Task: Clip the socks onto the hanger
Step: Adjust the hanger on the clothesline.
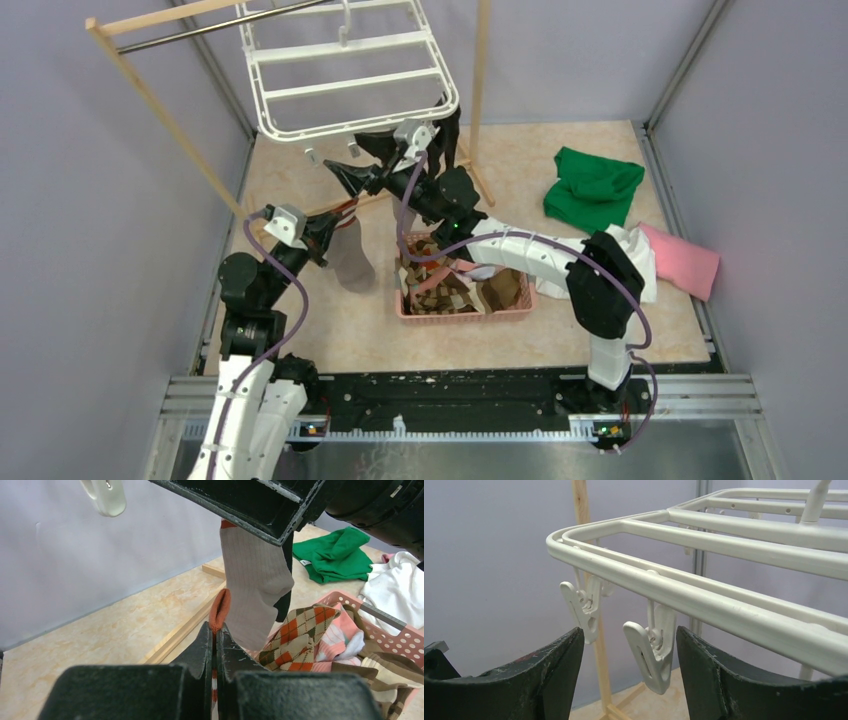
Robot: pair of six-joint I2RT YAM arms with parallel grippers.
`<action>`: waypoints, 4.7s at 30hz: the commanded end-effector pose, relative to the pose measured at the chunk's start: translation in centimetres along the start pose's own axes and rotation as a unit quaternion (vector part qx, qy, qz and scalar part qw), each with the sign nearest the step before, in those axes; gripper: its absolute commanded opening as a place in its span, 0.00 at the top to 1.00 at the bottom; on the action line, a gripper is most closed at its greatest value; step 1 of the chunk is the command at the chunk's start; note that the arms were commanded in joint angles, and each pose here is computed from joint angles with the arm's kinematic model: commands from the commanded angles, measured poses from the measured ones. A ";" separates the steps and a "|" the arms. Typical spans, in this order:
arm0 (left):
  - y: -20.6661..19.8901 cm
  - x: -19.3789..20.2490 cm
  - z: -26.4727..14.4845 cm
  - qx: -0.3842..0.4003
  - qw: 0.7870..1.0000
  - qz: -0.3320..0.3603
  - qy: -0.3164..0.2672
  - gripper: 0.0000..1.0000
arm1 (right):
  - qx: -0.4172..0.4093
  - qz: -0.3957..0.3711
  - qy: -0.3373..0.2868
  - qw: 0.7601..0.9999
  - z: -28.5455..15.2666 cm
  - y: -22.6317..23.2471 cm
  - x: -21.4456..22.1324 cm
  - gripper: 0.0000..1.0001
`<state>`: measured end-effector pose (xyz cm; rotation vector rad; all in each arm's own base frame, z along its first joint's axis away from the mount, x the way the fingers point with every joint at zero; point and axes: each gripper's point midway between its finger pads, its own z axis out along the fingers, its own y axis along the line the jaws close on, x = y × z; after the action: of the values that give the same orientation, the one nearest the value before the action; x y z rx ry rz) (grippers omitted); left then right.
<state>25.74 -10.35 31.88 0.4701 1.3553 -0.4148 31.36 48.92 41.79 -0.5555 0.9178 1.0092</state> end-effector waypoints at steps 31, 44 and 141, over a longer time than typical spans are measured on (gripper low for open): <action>0.3 -4.1 1.3 0.013 0.998 0.035 -0.044 1.00 | -0.027 0.024 -0.090 0.995 1.7 -1.4 -4.8 0.39; 0.3 -4.2 1.3 0.015 0.998 0.036 -0.045 1.00 | -0.040 0.029 -0.098 0.994 0.9 -1.2 -5.6 0.39; 0.7 -5.1 1.2 0.003 0.997 0.056 -0.050 1.00 | -0.102 -0.060 -0.064 0.991 -0.6 0.6 -4.7 0.45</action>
<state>26.27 -10.62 34.70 0.4982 1.2937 -0.4036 29.47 47.36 42.76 -0.7192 0.7277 1.0540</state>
